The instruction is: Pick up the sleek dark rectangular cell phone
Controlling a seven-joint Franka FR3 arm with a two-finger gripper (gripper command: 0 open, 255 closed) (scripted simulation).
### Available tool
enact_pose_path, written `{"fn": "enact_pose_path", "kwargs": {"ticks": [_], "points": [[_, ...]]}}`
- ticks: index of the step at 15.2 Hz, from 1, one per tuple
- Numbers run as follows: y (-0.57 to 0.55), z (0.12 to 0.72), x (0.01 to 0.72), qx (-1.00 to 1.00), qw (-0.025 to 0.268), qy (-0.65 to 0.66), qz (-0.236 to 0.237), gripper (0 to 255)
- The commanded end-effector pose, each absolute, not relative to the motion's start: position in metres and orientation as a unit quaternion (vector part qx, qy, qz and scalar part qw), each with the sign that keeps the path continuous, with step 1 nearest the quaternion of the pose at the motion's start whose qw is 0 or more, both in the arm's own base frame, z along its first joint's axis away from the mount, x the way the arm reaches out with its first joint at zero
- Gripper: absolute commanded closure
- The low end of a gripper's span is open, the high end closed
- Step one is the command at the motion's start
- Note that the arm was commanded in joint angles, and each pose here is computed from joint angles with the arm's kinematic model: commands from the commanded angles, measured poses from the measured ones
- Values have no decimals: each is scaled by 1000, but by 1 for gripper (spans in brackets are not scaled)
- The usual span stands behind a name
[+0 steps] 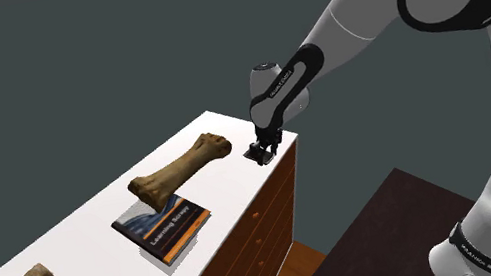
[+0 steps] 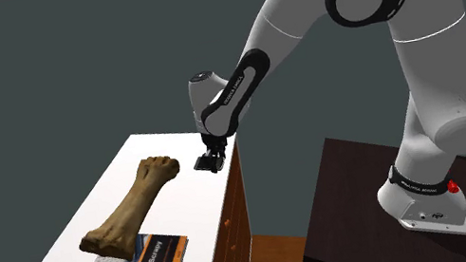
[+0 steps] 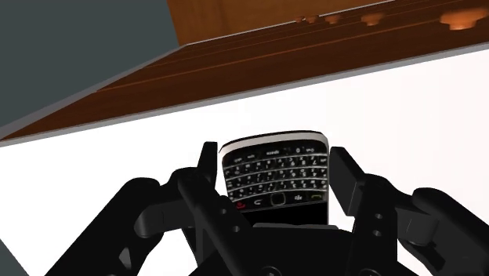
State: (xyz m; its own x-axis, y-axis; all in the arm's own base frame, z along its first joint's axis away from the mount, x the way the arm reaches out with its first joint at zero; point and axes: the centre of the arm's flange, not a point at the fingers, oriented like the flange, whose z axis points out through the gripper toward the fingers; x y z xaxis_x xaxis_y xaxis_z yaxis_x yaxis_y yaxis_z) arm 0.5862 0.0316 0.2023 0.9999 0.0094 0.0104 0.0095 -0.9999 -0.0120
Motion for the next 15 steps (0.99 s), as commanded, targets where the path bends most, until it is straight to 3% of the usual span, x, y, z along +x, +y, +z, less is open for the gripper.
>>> {"fn": "enact_pose_path", "kwargs": {"ticks": [1,15], "points": [[32,212,586,-1000,6,-5,-5,255],[32,276,586,-1000,6,-5,-5,255]]}}
